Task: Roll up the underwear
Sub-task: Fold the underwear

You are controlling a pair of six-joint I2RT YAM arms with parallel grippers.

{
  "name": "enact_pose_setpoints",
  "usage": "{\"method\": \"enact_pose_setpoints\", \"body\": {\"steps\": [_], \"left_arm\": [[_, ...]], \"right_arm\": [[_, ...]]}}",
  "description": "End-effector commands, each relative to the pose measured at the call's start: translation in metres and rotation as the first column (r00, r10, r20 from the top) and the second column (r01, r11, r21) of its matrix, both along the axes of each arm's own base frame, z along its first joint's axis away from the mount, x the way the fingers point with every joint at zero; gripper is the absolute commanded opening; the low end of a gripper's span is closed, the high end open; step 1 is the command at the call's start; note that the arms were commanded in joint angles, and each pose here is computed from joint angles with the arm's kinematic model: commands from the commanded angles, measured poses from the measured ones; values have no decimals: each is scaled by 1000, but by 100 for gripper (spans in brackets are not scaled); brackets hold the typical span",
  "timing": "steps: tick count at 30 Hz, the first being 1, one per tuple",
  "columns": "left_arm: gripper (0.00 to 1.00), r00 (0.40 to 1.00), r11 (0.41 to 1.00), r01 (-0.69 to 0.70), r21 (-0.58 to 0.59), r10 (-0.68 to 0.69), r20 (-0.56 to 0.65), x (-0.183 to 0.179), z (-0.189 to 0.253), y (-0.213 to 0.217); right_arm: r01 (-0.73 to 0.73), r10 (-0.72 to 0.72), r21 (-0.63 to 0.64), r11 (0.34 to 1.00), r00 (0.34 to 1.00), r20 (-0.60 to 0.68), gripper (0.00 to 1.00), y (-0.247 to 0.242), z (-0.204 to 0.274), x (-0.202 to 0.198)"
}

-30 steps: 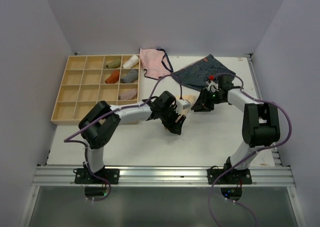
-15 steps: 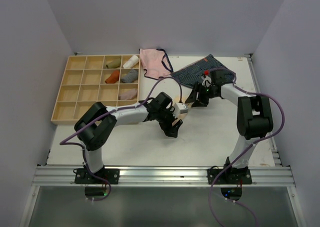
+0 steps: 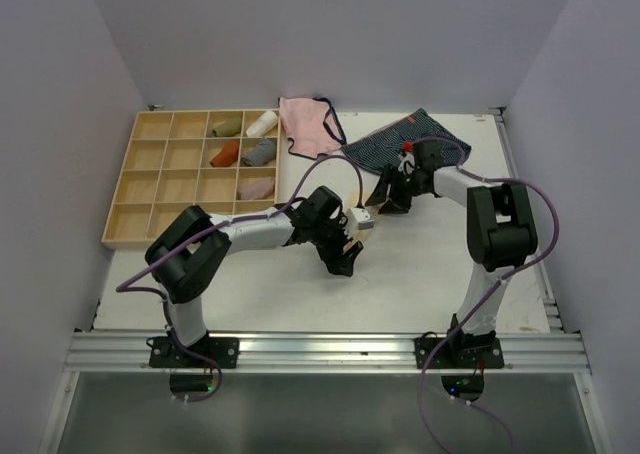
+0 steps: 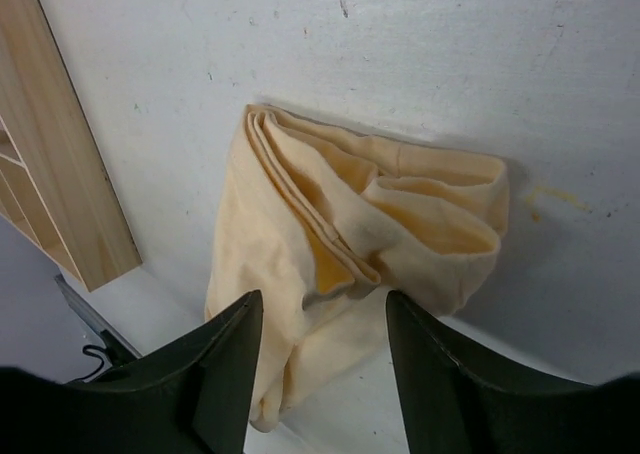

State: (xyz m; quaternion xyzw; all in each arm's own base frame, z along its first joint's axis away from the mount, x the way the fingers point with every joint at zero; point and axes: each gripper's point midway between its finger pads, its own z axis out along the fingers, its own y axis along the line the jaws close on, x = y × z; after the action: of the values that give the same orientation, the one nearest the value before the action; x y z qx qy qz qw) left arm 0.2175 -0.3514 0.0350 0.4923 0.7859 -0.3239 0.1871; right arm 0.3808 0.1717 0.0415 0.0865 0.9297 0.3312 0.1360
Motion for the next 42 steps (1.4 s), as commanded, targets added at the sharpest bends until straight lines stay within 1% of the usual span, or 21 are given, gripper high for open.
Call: {"method": "enact_pose_setpoints", "body": {"steps": [1,8,13,16,21,24,25,27,28,30,31,37,42], "left_arm": [[76,994,987,-14,162,32,-108,-24,-37,38],[76,993,986,-20,168,40,-114,-23,-39,40],[76,992,985,-24,171,45,-121,-21,-40,40],[76,992,985,-23,169,44,-121,-21,-39,39],[76,991,984,-24,174,47,-128,-22,-41,41],[76,990,985,-26,173,50,-133,-22,-42,41],[76,990,985,-26,173,50,-133,-22,-42,41],[76,990,984,-27,176,51,-131,-22,-42,41],[76,990,984,-29,175,53,-130,-21,-42,41],[76,989,983,-35,182,60,-135,-21,-44,42],[76,988,982,-39,185,65,-139,-21,-45,43],[76,982,978,-66,196,99,-164,-19,-49,49],[76,980,977,-72,200,107,-170,-18,-50,49]], "right_arm": [[17,-17,-3,1000,999,35,56,2,2,18],[20,-21,18,1000,999,43,46,6,3,26],[14,-15,18,1000,998,58,45,7,7,29],[14,-15,19,1000,999,52,40,7,6,31],[13,-14,21,1000,998,68,38,8,10,34],[6,-6,8,1000,999,52,31,6,5,31],[1,-2,11,1000,999,54,23,7,6,31],[-1,1,7,1000,999,50,17,6,6,31],[-6,6,4,1000,999,48,10,5,5,30],[-18,18,6,1000,998,57,6,6,12,29],[-23,22,9,1000,998,65,0,6,16,30],[-50,47,17,999,991,127,0,6,48,28],[-34,34,3,999,992,125,0,-7,56,23]]}}
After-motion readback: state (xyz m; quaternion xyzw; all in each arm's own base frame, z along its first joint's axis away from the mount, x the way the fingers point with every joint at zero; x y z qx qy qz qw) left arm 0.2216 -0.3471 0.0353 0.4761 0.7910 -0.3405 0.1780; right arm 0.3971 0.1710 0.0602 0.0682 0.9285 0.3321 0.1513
